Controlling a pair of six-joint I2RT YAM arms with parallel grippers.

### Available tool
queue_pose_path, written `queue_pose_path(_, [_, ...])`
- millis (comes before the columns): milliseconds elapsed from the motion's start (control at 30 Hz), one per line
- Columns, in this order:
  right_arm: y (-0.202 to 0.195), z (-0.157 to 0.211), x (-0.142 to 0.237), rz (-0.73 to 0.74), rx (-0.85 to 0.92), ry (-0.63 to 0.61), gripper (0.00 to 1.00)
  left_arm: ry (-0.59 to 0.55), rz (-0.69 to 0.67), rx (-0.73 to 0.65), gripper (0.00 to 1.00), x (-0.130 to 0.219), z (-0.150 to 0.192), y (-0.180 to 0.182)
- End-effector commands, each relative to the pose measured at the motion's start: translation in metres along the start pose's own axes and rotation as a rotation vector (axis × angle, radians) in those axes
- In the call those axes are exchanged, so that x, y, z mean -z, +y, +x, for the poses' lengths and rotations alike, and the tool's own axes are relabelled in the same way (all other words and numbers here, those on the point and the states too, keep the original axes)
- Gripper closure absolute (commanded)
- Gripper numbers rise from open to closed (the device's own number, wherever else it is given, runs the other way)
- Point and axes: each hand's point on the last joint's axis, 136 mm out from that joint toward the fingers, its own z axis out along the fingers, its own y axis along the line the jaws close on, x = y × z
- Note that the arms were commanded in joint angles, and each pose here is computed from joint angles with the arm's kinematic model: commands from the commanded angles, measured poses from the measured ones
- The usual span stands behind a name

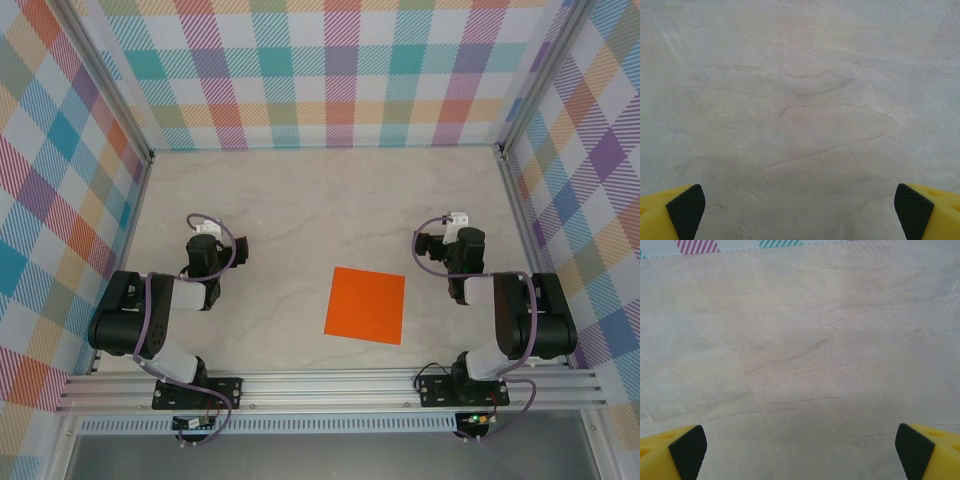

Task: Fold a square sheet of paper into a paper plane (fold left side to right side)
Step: Pick up the square sheet of paper from the bottom-center of the table.

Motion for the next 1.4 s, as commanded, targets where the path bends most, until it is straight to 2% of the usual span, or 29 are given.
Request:
queue_pose_path(0, [0.003, -0.013, -0.001, -0.022, 0.008, -0.043, 0.00, -0.052, 0.010, 0.004, 0.00, -0.002, -0.017, 0.000])
queue_pose_path(500, [0.003, -0.015, -0.001, -0.022, 0.006, -0.045, 0.00, -0.062, 0.011, 0.010, 0.00, 0.002, -0.022, 0.001])
queue_pose_path(567, [0.006, -0.026, 0.001, -0.032, 0.008, -0.020, 0.00, -0.057, 0.006, 0.009, 0.00, 0.016, -0.039, 0.002])
queue_pose_path(633, [0.010, -0.037, 0.010, -0.041, 0.001, 0.055, 0.00, -0.074, -0.015, 0.046, 0.00, 0.038, -0.066, 0.006])
queue_pose_path(733, [0.014, -0.059, 0.031, -0.040, -0.040, 0.071, 0.00, -0.067, 0.065, 0.139, 0.00, 0.068, -0.104, -0.009])
queue_pose_path(833, [0.018, -0.068, 0.052, -0.027, -0.112, 0.175, 0.00, 0.042, 0.230, 0.226, 0.00, 0.089, -0.110, -0.048])
queue_pose_path(933, [0.024, -0.061, 0.074, -0.010, -0.206, 0.325, 0.00, 0.189, 0.403, 0.259, 0.00, 0.105, -0.093, -0.103])
queue_pose_path(1033, [0.037, -0.039, 0.092, -0.016, -0.277, 0.489, 0.00, 0.332, 0.546, 0.222, 0.00, 0.124, -0.070, -0.161])
queue_pose_path(1133, [0.059, -0.010, 0.100, -0.046, -0.271, 0.613, 0.00, 0.457, 0.674, 0.178, 0.00, 0.144, -0.044, -0.214])
queue_pose_path(1267, [0.090, 0.028, 0.098, -0.072, -0.223, 0.733, 0.00, 0.663, 0.788, 0.150, 0.02, 0.164, 0.001, -0.269])
queue_pose_path(1367, [0.106, 0.051, 0.093, -0.076, -0.223, 0.799, 0.00, 0.770, 0.857, 0.110, 0.03, 0.180, 0.031, -0.302])
